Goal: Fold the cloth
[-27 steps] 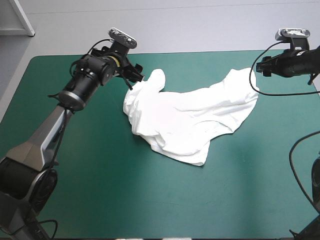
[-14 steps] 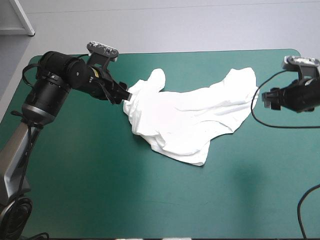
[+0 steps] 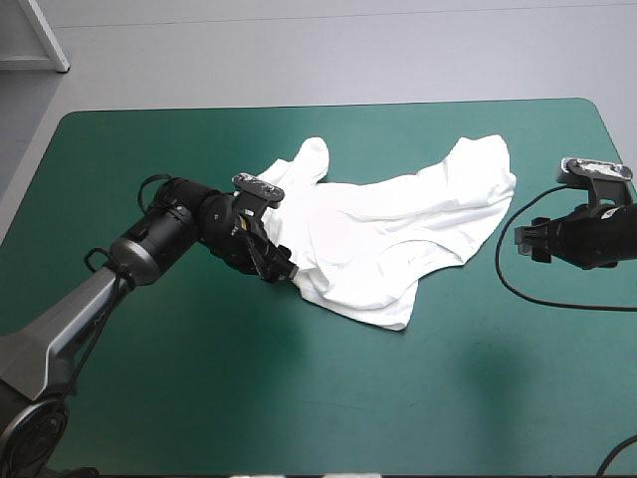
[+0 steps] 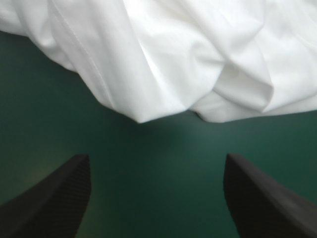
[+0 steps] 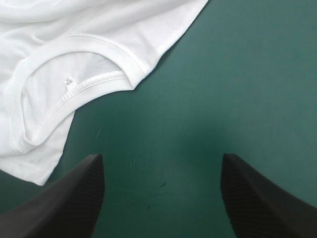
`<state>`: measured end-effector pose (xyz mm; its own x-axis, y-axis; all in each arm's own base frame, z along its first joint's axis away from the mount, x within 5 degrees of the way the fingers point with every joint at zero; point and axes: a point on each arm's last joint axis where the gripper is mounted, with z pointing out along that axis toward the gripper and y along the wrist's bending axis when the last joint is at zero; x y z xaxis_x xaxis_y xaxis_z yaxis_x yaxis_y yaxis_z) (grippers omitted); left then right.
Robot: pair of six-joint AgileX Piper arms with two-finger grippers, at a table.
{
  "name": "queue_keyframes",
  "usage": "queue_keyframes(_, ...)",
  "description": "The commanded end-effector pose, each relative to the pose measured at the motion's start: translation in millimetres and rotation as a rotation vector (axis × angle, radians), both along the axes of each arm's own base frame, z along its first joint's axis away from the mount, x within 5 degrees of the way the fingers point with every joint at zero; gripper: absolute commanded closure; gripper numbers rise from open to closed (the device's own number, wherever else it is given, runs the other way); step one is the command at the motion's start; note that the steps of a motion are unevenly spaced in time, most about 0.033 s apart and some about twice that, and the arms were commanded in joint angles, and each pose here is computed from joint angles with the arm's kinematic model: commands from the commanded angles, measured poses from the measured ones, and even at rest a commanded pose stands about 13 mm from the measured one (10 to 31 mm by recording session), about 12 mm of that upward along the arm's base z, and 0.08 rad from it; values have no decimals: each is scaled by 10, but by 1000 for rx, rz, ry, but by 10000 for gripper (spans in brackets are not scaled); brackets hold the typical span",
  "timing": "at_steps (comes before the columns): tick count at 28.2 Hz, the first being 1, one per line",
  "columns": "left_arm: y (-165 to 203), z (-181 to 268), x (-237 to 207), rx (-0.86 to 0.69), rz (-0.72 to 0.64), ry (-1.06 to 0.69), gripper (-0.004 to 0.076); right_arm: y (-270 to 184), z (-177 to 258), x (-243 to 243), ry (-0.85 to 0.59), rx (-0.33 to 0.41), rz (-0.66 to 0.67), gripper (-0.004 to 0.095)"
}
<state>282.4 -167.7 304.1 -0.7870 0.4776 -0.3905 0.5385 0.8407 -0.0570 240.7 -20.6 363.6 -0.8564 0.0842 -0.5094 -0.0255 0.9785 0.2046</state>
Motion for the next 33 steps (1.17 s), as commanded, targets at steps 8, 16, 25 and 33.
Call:
queue_keyframes(8,-220,-496,339,-36,25,-42,185,24,143,-47,-71,9,3,305)
queue_keyframes(16,-264,-749,418,-6,26,8,392,26,91,-32,-60,18,1,328)
queue_keyframes(25,-263,-751,415,-1,16,9,703,-2,-96,192,-70,55,-26,328)
queue_keyframes(33,-264,-751,413,2,2,7,703,358,-620,727,-5,50,113,329)
